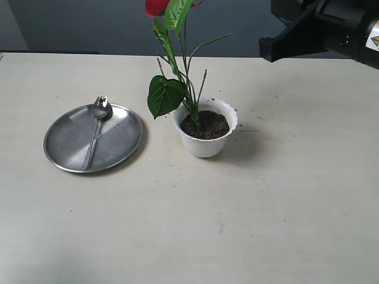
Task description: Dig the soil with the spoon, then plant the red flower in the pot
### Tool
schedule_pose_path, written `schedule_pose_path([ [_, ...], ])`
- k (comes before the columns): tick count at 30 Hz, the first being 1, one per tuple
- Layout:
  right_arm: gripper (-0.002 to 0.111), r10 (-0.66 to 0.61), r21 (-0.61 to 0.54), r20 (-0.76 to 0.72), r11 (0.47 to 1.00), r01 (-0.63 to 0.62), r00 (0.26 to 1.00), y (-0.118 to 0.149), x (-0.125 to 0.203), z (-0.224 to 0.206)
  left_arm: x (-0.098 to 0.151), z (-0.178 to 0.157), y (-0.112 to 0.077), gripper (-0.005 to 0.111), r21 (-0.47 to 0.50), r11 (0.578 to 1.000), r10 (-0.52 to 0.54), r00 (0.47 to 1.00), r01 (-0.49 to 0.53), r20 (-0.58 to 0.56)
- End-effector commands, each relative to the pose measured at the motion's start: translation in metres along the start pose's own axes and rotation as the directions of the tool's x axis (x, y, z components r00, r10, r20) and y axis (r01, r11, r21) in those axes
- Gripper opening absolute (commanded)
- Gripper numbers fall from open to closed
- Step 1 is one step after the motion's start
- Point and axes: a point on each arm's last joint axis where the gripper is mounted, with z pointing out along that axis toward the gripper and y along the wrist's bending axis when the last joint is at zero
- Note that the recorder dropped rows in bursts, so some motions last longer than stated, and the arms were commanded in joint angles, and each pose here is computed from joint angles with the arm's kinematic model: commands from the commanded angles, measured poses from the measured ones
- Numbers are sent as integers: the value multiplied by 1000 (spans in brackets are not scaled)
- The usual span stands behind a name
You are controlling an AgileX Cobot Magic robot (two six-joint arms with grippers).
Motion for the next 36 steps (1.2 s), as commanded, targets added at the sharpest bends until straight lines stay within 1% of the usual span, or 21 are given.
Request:
schedule_pose_path([
  [1, 0, 14, 15, 14, 1000, -14, 1000, -2, -6, -10, 0, 0, 0, 0, 2, 1000, -1, 1000, 1, 14],
  [4, 0, 57, 25, 34, 998, -57, 998, -3, -10, -15, 0, 0, 0, 0, 2, 1000, -1, 1000, 1, 14],
  [7, 0, 36, 42, 43, 998, -38, 998, -7, -12, -18, 0, 0, 0, 0, 2, 1000, -1, 1000, 1, 14],
  [9, 0, 52, 75, 42, 996, -55, 998, -15, -11, -20, 0, 0, 0, 0, 2, 1000, -1, 1000, 1, 14],
  [13, 0, 143, 172, 29, 974, -146, 989, -37, -7, -26, 0, 0, 0, 0, 2, 1000, -1, 1000, 1, 14],
  [15, 0, 150, 209, 16, 966, -150, 989, -45, -6, -31, 0, 0, 0, 0, 2, 1000, -1, 1000, 1, 14],
  [21, 0, 89, 324, -10, 942, -81, 996, -65, -11, -61, 0, 0, 0, 0, 2, 1000, -1, 1000, 1, 14],
  [26, 0, 84, 416, -21, 907, -67, 996, -75, -16, -90, 0, 0, 0, 0, 2, 1000, -1, 1000, 1, 14],
  [30, 0, 73, 449, -6, 891, -62, 997, -73, -23, -110, 0, 0, 0, 0, 2, 1000, -1, 1000, 1, 14],
  [33, 0, 60, 467, -46, 883, -31, 997, -70, -23, -122, 0, 0, 0, 0, 2, 1000, -1, 1000, 1, 14],
  [36, 0, 79, 482, -75, 875, -33, 994, -66, -22, -135, 0, 0, 0, 0, 2, 1000, -1, 1000, 1, 14],
])
